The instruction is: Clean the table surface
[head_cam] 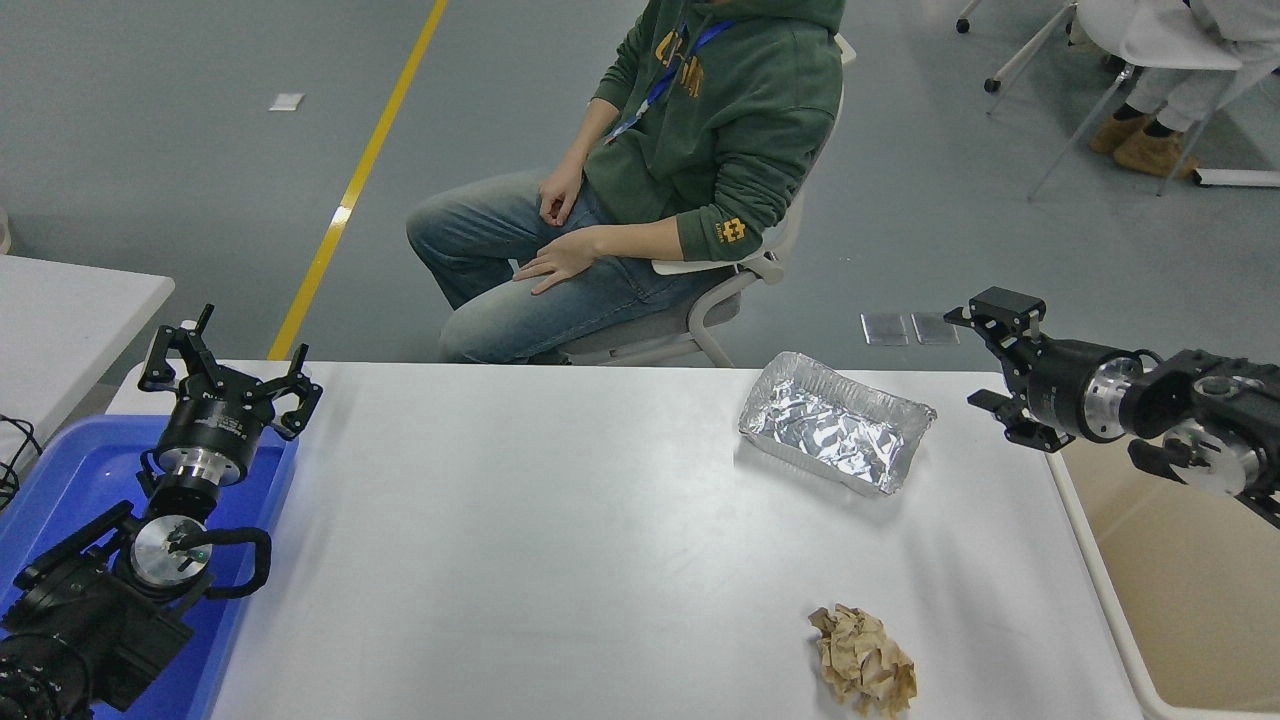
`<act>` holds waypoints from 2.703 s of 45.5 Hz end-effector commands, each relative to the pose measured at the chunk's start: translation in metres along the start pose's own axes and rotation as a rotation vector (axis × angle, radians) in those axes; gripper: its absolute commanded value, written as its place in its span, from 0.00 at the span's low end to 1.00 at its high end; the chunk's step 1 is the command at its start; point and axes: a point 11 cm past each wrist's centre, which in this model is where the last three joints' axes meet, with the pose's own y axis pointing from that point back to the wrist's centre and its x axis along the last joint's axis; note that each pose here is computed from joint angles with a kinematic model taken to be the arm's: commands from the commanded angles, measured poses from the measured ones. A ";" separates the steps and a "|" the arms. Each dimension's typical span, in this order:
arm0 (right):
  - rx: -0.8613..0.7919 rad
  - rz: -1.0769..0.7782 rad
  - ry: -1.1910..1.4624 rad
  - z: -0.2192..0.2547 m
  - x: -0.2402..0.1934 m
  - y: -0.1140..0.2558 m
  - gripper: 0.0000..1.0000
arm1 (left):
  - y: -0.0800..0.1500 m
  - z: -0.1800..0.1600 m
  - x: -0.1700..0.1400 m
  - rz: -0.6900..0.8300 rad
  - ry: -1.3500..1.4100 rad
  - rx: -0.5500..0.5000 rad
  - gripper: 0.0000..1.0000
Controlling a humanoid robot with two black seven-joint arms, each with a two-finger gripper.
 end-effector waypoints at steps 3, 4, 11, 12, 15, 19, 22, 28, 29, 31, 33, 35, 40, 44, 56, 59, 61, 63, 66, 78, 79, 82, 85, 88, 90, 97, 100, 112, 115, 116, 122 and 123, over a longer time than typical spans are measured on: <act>-0.134 -0.060 0.220 -0.001 -0.007 -0.006 1.00 | 0.000 0.000 0.000 0.000 0.000 0.000 1.00; -0.133 -0.070 0.231 -0.003 -0.010 -0.009 0.99 | 0.000 0.000 0.000 0.000 0.000 0.000 1.00; -0.143 -0.079 0.348 -0.004 -0.026 -0.028 0.98 | 0.000 0.000 0.000 0.000 0.000 -0.001 1.00; -0.145 -0.075 0.369 -0.004 -0.026 -0.028 0.97 | 0.000 0.000 0.000 0.000 0.000 0.000 1.00; -0.149 -0.064 0.429 -0.005 -0.025 -0.029 0.98 | 0.000 0.000 0.000 0.000 0.000 -0.001 1.00; -0.179 -0.077 0.480 0.003 -0.025 -0.029 1.00 | 0.000 0.000 0.000 0.000 0.000 0.000 1.00; -0.233 -0.081 0.549 0.021 -0.025 -0.032 1.00 | 0.000 0.000 0.000 0.000 0.000 0.000 1.00; -0.296 -0.064 0.617 0.037 -0.025 -0.044 1.00 | 0.000 0.000 0.000 0.000 0.000 0.000 1.00; -0.302 -0.054 0.616 0.038 -0.023 -0.046 1.00 | 0.000 0.000 0.000 0.000 0.000 0.000 1.00; -0.308 -0.039 0.616 0.036 -0.021 -0.050 1.00 | 0.000 0.000 0.000 0.000 0.000 0.000 1.00; -0.310 -0.023 0.610 0.033 -0.020 -0.055 1.00 | 0.000 0.000 0.000 -0.001 0.001 0.001 1.00; -0.308 -0.015 0.597 0.030 -0.020 -0.058 1.00 | 0.000 0.000 0.000 0.000 0.000 0.000 1.00; -0.272 -0.027 0.550 0.018 -0.032 -0.065 1.00 | 0.000 0.000 0.000 -0.001 0.001 -0.001 1.00; -0.260 -0.042 0.524 0.015 -0.040 -0.069 0.99 | 0.000 0.000 0.000 0.000 0.000 -0.001 1.00; -0.266 -0.036 0.556 0.011 -0.063 -0.090 0.98 | 0.000 0.000 0.000 0.000 0.000 0.000 1.00; -0.276 -0.013 0.554 0.011 -0.062 -0.096 0.98 | 0.000 0.000 0.000 0.000 0.000 0.000 1.00; -0.281 -0.005 0.555 0.012 -0.064 -0.099 0.98 | 0.000 0.000 0.000 0.001 0.001 -0.001 1.00; -0.286 -0.002 0.559 0.013 -0.066 -0.101 0.98 | 0.000 0.000 0.000 0.000 0.000 0.000 1.00; -0.292 -0.001 0.587 0.017 -0.067 -0.103 0.97 | 0.000 0.000 0.000 0.000 0.000 0.000 1.00; -0.279 -0.013 0.641 0.032 -0.067 -0.104 0.92 | 0.000 0.000 0.000 -0.001 0.001 0.000 1.00; -0.281 -0.012 0.640 0.033 -0.067 -0.104 0.92 | 0.000 0.000 0.000 0.000 0.000 0.000 1.00; -0.284 -0.013 0.639 0.037 -0.069 -0.104 0.89 | 0.000 0.000 0.000 -0.001 0.001 0.001 1.00; -0.283 -0.009 0.637 0.041 -0.070 -0.104 0.87 | 0.000 0.000 0.000 0.001 0.001 -0.001 1.00; -0.278 -0.010 0.633 0.044 -0.072 -0.104 0.85 | 0.000 0.000 0.000 0.000 0.000 0.000 1.00; -0.274 -0.012 0.631 0.047 -0.074 -0.104 0.82 | 0.000 0.000 -0.001 -0.003 0.001 0.001 1.00; -0.287 0.001 0.623 0.059 -0.074 -0.104 0.71 | 0.000 0.000 0.000 0.000 0.000 0.000 1.00; -0.283 0.005 0.622 0.060 -0.076 -0.106 0.66 | 0.000 0.000 0.000 0.000 0.000 -0.001 1.00; -0.269 0.025 0.620 0.059 -0.072 -0.107 0.31 | 0.000 0.000 0.000 -0.001 0.001 0.001 1.00; -0.265 0.025 0.620 0.059 -0.072 -0.107 0.22 | 0.000 0.000 0.000 -0.001 0.001 0.001 1.00; -0.264 0.025 0.620 0.059 -0.072 -0.107 0.19 | 0.000 0.000 0.000 0.000 0.000 0.000 1.00; -0.260 0.030 0.617 0.058 -0.070 -0.107 0.10 | 0.000 0.000 0.000 -0.001 0.001 -0.001 1.00; -0.262 0.031 0.617 0.059 -0.069 -0.107 0.09 | 0.000 0.000 0.000 0.000 0.000 0.000 1.00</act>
